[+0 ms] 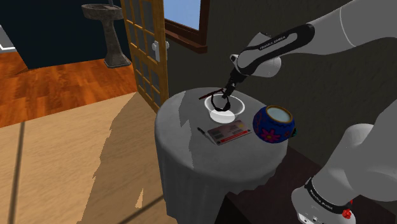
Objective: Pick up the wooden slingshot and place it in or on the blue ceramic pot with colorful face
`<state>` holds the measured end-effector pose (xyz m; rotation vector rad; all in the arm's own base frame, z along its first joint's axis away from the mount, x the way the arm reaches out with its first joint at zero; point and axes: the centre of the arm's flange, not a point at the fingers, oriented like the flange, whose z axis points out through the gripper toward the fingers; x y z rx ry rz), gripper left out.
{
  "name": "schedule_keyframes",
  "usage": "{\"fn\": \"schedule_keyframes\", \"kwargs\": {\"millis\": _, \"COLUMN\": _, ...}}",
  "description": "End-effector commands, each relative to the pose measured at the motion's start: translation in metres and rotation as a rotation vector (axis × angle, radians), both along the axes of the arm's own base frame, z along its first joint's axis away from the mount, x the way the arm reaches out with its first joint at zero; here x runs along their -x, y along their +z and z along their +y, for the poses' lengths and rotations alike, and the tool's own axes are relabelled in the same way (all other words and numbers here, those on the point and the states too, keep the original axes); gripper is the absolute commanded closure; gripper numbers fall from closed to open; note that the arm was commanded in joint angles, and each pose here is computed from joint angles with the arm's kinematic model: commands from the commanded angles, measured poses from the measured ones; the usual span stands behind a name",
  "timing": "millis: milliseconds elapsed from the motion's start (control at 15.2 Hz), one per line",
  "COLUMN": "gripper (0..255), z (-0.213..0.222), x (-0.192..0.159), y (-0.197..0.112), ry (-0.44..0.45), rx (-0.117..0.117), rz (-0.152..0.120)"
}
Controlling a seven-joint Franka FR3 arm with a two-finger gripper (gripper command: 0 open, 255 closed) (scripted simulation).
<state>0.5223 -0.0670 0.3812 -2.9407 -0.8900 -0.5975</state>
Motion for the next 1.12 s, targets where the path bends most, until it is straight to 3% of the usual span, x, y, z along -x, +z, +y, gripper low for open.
{"fn": "schedule_keyframes", "kwargs": {"millis": 0, "gripper": 0, "z": 0.0015, "x": -0.0025, "y": -0.0060, "ry": 0.000, "rx": 0.000, "rz": -0.001}}
{"fn": "schedule_keyframes", "kwargs": {"millis": 462, "gripper": 0, "z": 0.0015, "x": -0.0025, "y": -0.0059, "ry": 0.000, "rx": 0.000, "rz": -0.001}}
{"fn": "schedule_keyframes", "kwargs": {"millis": 528, "gripper": 255, "z": 0.0015, "x": -0.0025, "y": -0.0059, "ry": 0.000, "rx": 0.000, "rz": -0.001}}
{"fn": "schedule_keyframes", "kwargs": {"millis": 1056, "gripper": 255, "z": 0.0012, "x": -0.0020, "y": -0.0047, "ry": 0.000, "rx": 0.000, "rz": -0.001}}
